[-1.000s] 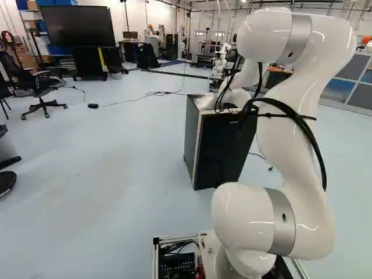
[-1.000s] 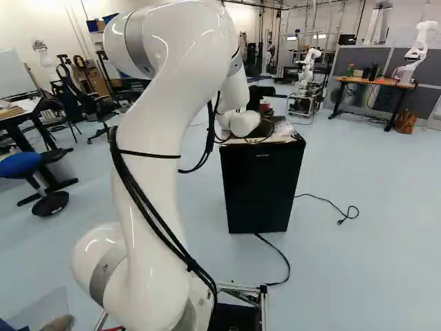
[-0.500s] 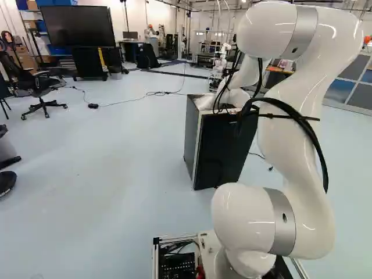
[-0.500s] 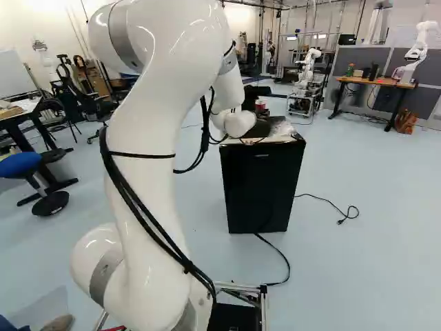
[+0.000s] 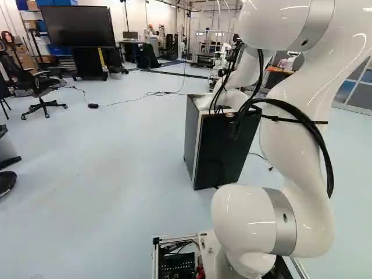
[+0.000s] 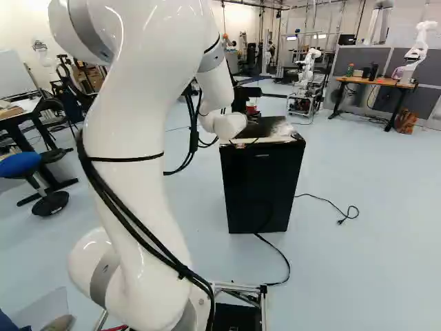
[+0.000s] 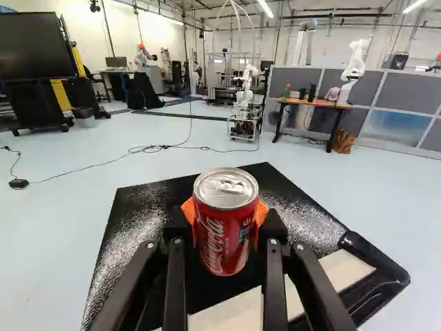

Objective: Grab a drink from the fridge

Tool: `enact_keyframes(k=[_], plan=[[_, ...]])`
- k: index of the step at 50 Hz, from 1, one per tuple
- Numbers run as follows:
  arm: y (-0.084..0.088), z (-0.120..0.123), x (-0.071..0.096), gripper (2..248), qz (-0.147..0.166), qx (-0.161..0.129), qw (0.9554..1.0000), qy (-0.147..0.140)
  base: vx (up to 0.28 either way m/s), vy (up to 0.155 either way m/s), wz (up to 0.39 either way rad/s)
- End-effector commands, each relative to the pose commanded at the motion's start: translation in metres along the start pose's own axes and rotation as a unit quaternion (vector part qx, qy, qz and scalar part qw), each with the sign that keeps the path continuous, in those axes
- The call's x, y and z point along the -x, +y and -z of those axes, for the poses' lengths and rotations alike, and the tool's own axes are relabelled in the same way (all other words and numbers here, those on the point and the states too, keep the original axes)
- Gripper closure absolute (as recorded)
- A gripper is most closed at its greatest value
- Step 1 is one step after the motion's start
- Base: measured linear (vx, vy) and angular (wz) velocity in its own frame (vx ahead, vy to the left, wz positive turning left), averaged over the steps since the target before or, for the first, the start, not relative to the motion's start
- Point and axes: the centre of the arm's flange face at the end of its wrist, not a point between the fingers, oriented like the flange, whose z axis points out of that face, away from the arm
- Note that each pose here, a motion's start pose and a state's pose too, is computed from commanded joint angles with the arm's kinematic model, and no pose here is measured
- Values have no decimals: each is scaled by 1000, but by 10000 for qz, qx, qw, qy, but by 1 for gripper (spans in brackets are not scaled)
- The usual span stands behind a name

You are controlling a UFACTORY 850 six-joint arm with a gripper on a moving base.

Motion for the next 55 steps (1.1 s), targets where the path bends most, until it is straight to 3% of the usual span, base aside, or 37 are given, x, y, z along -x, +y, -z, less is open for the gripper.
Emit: enact_keyframes(k=[23, 55], plan=[[-33, 72, 14, 152, 47, -302, 9993, -197, 0, 0, 0], [-65, 189, 54, 152, 146, -770, 9956, -507, 0, 0, 0]])
